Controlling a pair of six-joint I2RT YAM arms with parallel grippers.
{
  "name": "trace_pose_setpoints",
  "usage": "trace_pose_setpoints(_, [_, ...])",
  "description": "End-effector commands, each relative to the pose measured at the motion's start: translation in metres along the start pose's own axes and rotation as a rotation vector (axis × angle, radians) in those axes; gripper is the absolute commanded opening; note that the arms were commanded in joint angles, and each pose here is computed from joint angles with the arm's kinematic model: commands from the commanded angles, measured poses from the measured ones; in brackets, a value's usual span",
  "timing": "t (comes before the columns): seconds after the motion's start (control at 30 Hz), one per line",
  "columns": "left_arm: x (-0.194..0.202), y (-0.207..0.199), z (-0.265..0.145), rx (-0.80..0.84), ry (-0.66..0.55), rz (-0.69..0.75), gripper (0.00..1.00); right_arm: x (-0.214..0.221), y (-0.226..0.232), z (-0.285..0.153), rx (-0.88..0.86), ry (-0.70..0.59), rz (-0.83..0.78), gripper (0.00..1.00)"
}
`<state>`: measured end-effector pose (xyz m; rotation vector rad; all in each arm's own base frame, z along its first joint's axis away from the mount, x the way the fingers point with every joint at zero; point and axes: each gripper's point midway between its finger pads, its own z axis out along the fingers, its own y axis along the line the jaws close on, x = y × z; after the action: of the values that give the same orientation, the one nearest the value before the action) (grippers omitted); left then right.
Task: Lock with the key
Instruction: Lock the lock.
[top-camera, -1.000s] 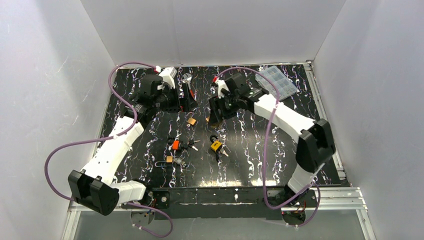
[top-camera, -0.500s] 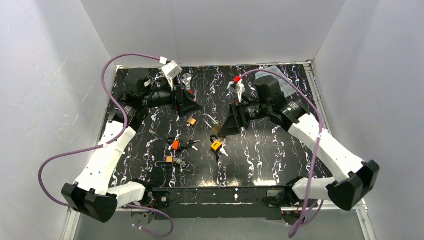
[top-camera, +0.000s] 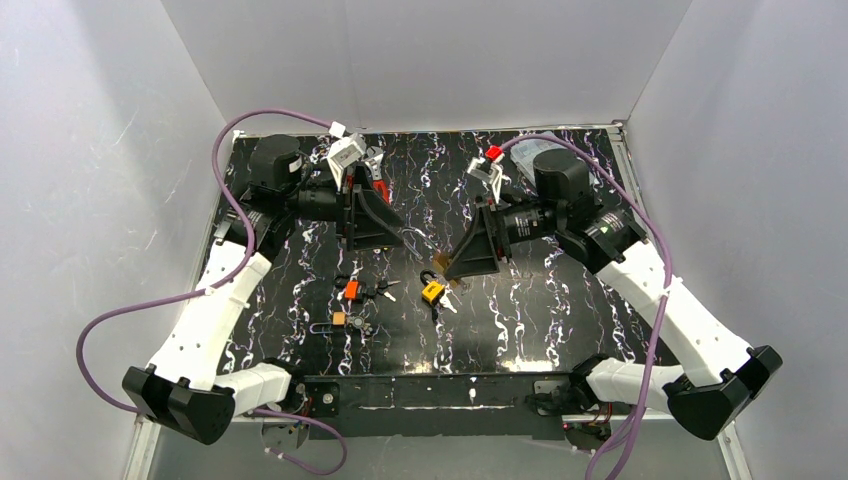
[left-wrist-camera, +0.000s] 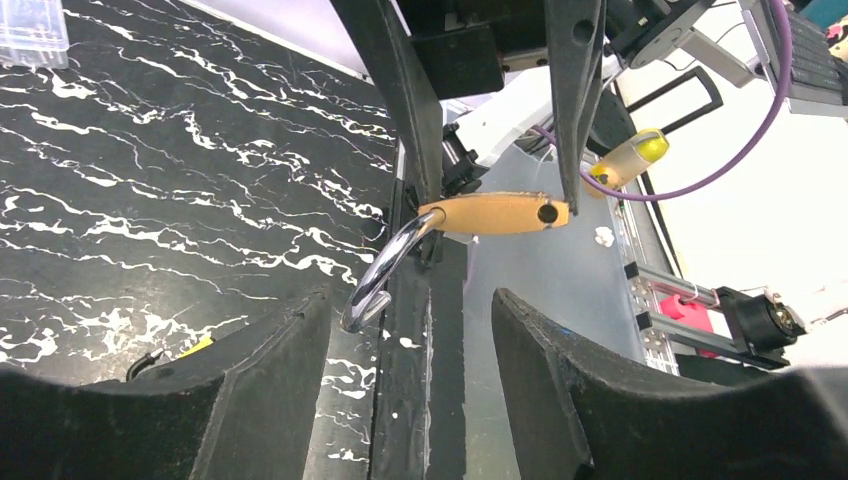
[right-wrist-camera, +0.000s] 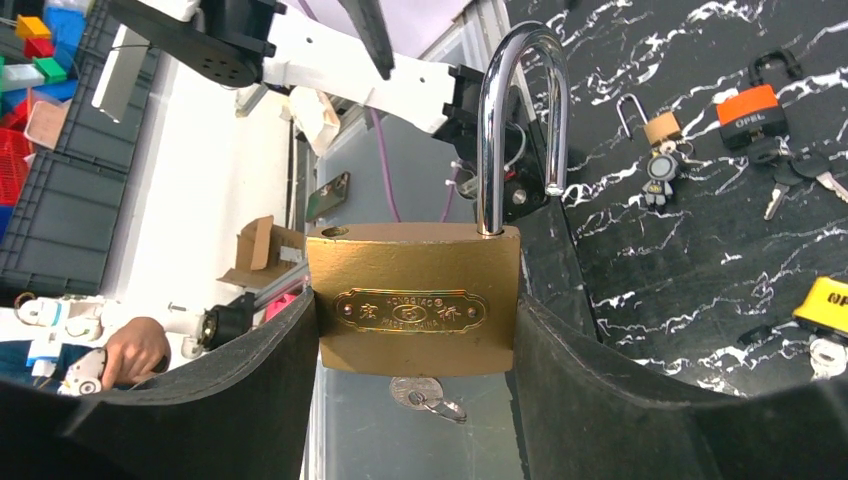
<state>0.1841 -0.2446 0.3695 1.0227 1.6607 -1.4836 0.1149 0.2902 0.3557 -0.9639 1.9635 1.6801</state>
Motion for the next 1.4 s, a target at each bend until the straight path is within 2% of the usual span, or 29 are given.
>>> trace_pose_setpoints(0.0, [-0.004, -0.021, -0.002, 0.066, 0.006, 0.002, 0.58, -0.031, 0.055, -0.014, -0.138, -0.062, -0.17, 0.01])
trace_pose_setpoints(0.23, [-0.003, -0.016, 0.003, 0.063, 0.015, -0.013, 0.57, -0.035, 0.063, -0.014, -0.172, -0.065, -0.179, 0.01])
trace_pose_setpoints(0.4, [-0.002, -0.022, 0.009, 0.083, 0.03, -0.016, 0.52, -0.041, 0.055, -0.01, -0.153, -0.069, -0.171, 0.01])
trace_pose_setpoints(0.43, [0.0, -0.023, 0.012, 0.089, 0.036, -0.023, 0.46, -0.042, 0.051, -0.009, -0.137, -0.071, -0.177, 0.01])
trace_pose_setpoints(0.5, [-0.001, -0.026, 0.014, 0.091, 0.042, -0.054, 0.18, -0.043, 0.037, -0.006, -0.08, -0.077, -0.192, 0.01])
trace_pose_setpoints(0.53, [-0.004, -0.024, 0.014, 0.056, 0.031, -0.07, 0.0, -0.043, 0.028, -0.005, -0.046, -0.084, -0.201, 0.01])
trace_pose_setpoints(0.57, [-0.011, -0.023, 0.013, 0.012, 0.013, -0.087, 0.0, -0.045, 0.015, -0.003, 0.011, -0.105, -0.202, 0.05])
trace_pose_setpoints(0.6, [-0.018, -0.02, 0.012, -0.046, -0.012, -0.103, 0.0, -0.048, 0.006, -0.001, 0.042, -0.126, -0.205, 0.25])
trace_pose_setpoints(0.63, [-0.023, -0.021, 0.011, -0.077, -0.032, -0.109, 0.0, -0.051, 0.001, 0.0, 0.057, -0.147, -0.196, 0.41])
trace_pose_setpoints(0.67, [-0.028, -0.021, 0.011, -0.11, -0.052, -0.113, 0.0, -0.054, -0.001, 0.001, 0.065, -0.173, -0.192, 0.64])
trace_pose_setpoints(0.7, [-0.033, -0.021, 0.009, -0.145, -0.075, -0.114, 0.0, -0.057, -0.003, 0.002, 0.066, -0.201, -0.194, 0.75])
trace_pose_setpoints(0.77, [-0.044, -0.027, 0.006, -0.188, -0.122, -0.113, 0.0, -0.064, -0.003, 0.001, 0.066, -0.272, -0.2, 0.85])
trace_pose_setpoints(0.83, [-0.055, -0.033, 0.004, -0.226, -0.166, -0.117, 0.0, -0.072, -0.001, -0.001, 0.05, -0.357, -0.219, 0.9])
trace_pose_setpoints(0.93, [-0.075, -0.049, 0.005, -0.24, -0.225, -0.096, 0.0, -0.089, 0.011, -0.008, 0.01, -0.496, -0.27, 0.93])
trace_pose_setpoints(1.17, [-0.118, -0.079, 0.002, -0.234, -0.343, -0.059, 0.0, -0.117, 0.041, -0.029, -0.058, -0.697, -0.34, 0.93])
trace_pose_setpoints(1.37, [-0.153, -0.086, -0.003, -0.242, -0.465, -0.128, 0.0, -0.134, 0.066, -0.049, -0.039, -0.79, -0.432, 0.88])
